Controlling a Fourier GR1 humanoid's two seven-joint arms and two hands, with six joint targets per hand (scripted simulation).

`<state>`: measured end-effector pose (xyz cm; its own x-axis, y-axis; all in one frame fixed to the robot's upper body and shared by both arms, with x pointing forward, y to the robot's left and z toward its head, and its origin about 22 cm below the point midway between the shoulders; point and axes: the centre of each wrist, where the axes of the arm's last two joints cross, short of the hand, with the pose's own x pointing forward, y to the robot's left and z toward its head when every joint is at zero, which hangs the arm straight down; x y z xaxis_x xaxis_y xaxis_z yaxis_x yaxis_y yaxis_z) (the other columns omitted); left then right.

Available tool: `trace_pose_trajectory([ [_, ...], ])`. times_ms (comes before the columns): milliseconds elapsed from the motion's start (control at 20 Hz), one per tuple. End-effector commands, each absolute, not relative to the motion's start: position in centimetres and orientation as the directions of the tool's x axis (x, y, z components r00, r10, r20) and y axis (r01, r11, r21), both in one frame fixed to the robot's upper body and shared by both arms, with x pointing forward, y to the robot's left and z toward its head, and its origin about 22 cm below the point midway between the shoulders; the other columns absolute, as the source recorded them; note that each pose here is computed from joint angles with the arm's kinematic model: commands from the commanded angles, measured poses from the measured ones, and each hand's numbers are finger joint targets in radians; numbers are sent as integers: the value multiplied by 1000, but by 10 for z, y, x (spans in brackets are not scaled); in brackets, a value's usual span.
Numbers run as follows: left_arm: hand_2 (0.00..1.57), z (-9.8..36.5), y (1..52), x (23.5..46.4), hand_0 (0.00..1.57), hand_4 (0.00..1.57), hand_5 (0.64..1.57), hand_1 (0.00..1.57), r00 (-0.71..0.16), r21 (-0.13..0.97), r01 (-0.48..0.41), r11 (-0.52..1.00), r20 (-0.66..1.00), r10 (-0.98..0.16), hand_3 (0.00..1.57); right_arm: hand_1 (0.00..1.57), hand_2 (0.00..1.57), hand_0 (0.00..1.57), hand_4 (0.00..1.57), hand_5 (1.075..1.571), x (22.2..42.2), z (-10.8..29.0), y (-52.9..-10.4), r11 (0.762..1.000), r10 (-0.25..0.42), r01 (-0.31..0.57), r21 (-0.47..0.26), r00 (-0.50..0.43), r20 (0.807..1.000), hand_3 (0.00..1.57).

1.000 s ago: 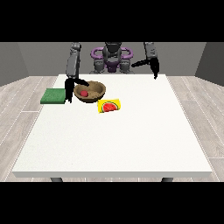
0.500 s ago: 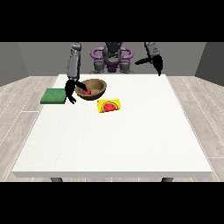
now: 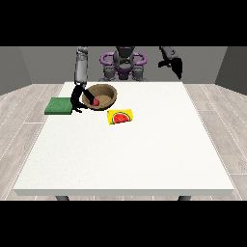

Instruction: Pick the cup and pour the ball into the bowl, then pick the bowl and place it on the pad

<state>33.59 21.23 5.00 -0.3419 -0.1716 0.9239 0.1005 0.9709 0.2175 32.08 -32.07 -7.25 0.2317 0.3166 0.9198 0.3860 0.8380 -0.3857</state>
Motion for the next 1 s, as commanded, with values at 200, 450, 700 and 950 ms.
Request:
trace_pose_trajectory([
  [200,0,-16,277,311,0,996,1410,0,-88,178,-21,984,980,-179,0,1571,1571,1571,823,1564,348,-44,-300,833,337,231,-502,507,793,858],
  [450,0,-18,292,309,0,1003,1407,0,-48,186,-70,980,981,-189,0,1571,1571,1571,808,1567,373,2,-295,862,319,203,-464,495,809,744],
  [700,0,-15,298,304,0,1017,1424,0,-100,176,-52,983,978,-180,0,1571,1571,1571,787,1570,369,29,-348,857,265,277,-435,487,832,750],
  [950,0,6,287,316,0,1155,1463,0,-208,160,-39,986,964,-165,0,1571,1571,1571,788,1570,364,42,-379,842,258,343,-417,424,868,677],
])
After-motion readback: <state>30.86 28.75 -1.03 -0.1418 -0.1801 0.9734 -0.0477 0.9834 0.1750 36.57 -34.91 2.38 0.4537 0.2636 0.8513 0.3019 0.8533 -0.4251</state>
